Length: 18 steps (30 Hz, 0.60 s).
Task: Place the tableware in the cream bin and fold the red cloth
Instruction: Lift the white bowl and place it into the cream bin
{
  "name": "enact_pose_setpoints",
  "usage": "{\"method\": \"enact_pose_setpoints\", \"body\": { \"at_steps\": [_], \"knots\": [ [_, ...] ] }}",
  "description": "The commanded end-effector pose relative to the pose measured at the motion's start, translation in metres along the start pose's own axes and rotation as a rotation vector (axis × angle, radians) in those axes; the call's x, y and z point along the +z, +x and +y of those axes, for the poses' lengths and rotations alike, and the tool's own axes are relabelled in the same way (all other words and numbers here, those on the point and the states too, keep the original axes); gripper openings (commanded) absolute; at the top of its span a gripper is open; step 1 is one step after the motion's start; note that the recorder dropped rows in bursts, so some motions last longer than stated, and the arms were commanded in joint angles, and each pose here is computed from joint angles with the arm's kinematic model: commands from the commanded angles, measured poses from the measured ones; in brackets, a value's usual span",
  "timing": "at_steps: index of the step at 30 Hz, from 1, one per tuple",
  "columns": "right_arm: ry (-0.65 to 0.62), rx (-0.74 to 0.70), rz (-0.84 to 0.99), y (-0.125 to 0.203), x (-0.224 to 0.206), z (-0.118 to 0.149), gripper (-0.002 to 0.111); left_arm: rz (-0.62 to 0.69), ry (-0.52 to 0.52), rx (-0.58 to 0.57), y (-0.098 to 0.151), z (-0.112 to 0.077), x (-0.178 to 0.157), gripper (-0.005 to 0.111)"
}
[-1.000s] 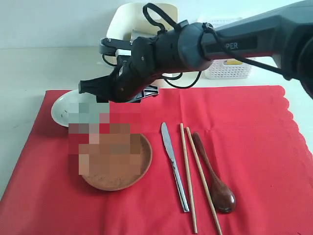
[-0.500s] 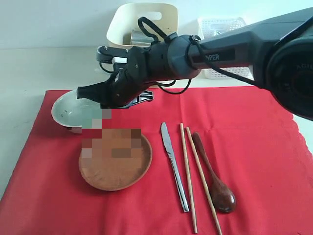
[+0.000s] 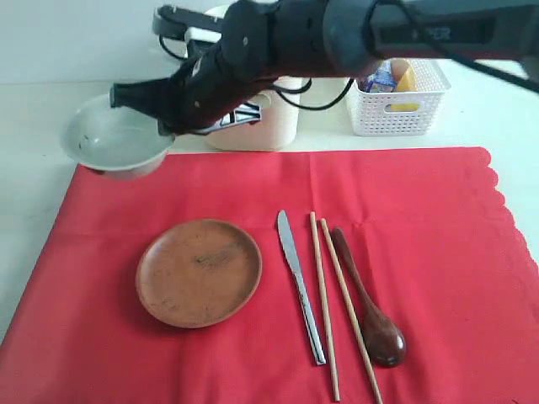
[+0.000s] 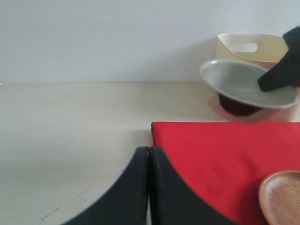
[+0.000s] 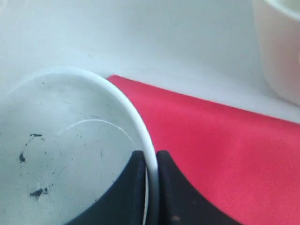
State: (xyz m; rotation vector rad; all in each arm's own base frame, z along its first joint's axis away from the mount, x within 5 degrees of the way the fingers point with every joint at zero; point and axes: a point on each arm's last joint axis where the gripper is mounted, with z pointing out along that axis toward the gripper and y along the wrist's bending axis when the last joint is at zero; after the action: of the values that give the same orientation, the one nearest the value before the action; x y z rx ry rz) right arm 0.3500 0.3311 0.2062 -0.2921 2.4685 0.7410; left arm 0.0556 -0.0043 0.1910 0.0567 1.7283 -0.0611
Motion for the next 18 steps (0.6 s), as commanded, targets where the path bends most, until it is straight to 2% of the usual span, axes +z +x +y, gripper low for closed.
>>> {"method": "enact_pose_setpoints", "body": {
  "at_steps": [1,4,7,10,18],
  "knots": [
    [-0.034,-0.014,-0.122,-0.035,-0.056,0.005,0.0,-0.007,-0.002,0.001,-0.001,0.0,0.0,0.001],
    [-0.012,-0.016,-0.167,-0.052,-0.074,-0.011,0.0,-0.007,-0.002,0.001,-0.001,0.0,0.0,0.001],
    [0.041,0.053,-0.224,-0.072,-0.083,-0.049,0.0,-0.007,-0.002,0.001,-0.001,0.0,0.0,0.001],
    [0.074,0.092,-0.28,-0.084,-0.086,-0.074,0.0,-0.007,-0.002,0.001,-0.001,0.0,0.0,0.001],
    [0.104,0.185,-0.391,-0.096,-0.07,-0.115,0.0,-0.007,-0.002,0.001,-0.001,0.0,0.0,0.001]
  ]
}}
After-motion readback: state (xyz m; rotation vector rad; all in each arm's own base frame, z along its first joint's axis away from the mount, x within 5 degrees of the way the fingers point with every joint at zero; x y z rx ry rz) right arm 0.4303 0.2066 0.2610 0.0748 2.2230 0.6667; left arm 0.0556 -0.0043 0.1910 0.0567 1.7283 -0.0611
